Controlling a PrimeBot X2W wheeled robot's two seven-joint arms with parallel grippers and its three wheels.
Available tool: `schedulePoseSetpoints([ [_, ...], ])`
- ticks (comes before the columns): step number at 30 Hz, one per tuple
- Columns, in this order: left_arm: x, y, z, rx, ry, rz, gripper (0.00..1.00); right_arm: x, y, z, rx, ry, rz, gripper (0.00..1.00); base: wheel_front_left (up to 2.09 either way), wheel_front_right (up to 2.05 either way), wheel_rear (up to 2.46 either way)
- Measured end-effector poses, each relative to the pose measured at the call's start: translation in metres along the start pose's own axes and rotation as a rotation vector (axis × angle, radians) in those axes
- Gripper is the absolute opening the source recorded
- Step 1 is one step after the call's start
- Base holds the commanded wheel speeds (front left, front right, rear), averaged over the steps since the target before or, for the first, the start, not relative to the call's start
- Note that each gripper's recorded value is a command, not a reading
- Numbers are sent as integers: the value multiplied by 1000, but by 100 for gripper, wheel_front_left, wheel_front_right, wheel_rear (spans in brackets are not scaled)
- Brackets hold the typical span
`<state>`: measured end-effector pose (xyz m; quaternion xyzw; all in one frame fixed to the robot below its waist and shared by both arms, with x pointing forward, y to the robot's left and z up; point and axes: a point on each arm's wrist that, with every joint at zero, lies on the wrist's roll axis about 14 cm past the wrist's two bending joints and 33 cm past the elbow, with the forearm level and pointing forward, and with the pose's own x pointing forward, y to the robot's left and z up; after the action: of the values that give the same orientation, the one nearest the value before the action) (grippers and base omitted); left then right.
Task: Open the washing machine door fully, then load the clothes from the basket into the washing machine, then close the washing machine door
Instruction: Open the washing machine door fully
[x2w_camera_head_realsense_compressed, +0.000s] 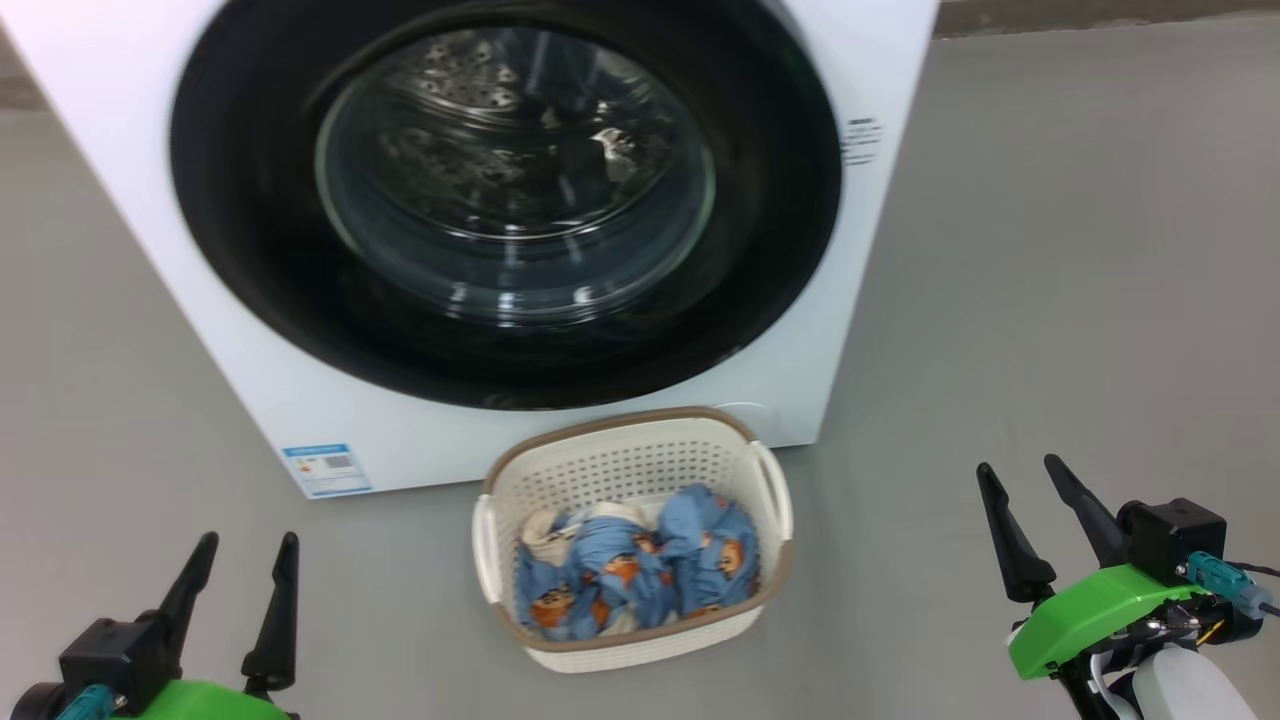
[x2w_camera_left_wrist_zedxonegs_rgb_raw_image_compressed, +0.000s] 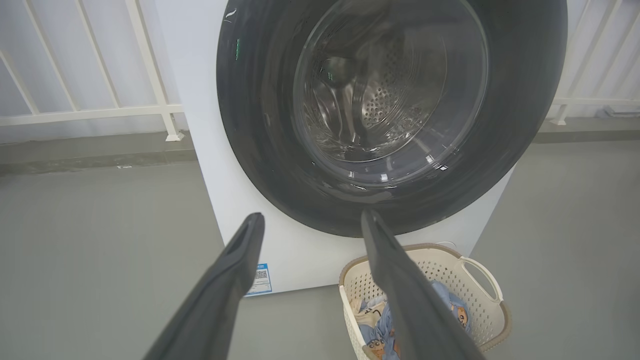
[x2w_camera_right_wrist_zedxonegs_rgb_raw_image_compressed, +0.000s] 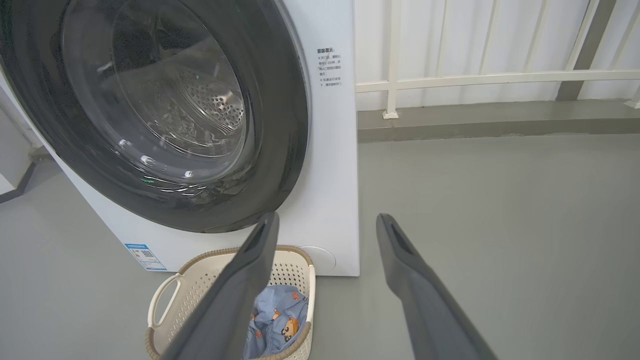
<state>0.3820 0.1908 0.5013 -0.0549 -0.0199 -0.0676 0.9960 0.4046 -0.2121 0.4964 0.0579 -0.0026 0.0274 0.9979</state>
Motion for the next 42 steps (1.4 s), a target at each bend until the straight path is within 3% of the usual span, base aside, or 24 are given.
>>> schedulePoseSetpoints([
  [19, 3, -5, 1, -43, -10, 2, 100, -1, 0, -1, 3, 3, -2, 100, 118, 115, -233],
  [31, 3, -8, 2, -61, -16, -5, 100, 0, 3, -2, 12, 3, 2, 100, 28, 28, -57],
  [32, 3, -8, 3, -64, -18, -5, 100, 0, 5, -2, 18, 3, 3, 86, 0, 0, 0],
  [33, 3, -9, 3, -68, -19, -5, 100, 0, 6, -3, 24, 3, 6, 64, 0, 0, 0],
  [34, 3, -9, 3, -73, -21, -4, 100, 1, 8, -3, 28, 3, 10, 27, 0, 0, 0],
  [35, 4, -10, 4, -76, -23, -4, 100, 1, 10, -4, 36, 3, 13, 8, 0, 0, 0],
  [36, 4, -11, 4, -81, -25, -4, 100, 1, 12, -4, 52, 2, 14, 0, 0, 0, 0],
  [42, 5, -16, 5, -126, -38, 6, 100, 9, 25, -1, 216, -19, 13, 0, 0, 0, 0],
])
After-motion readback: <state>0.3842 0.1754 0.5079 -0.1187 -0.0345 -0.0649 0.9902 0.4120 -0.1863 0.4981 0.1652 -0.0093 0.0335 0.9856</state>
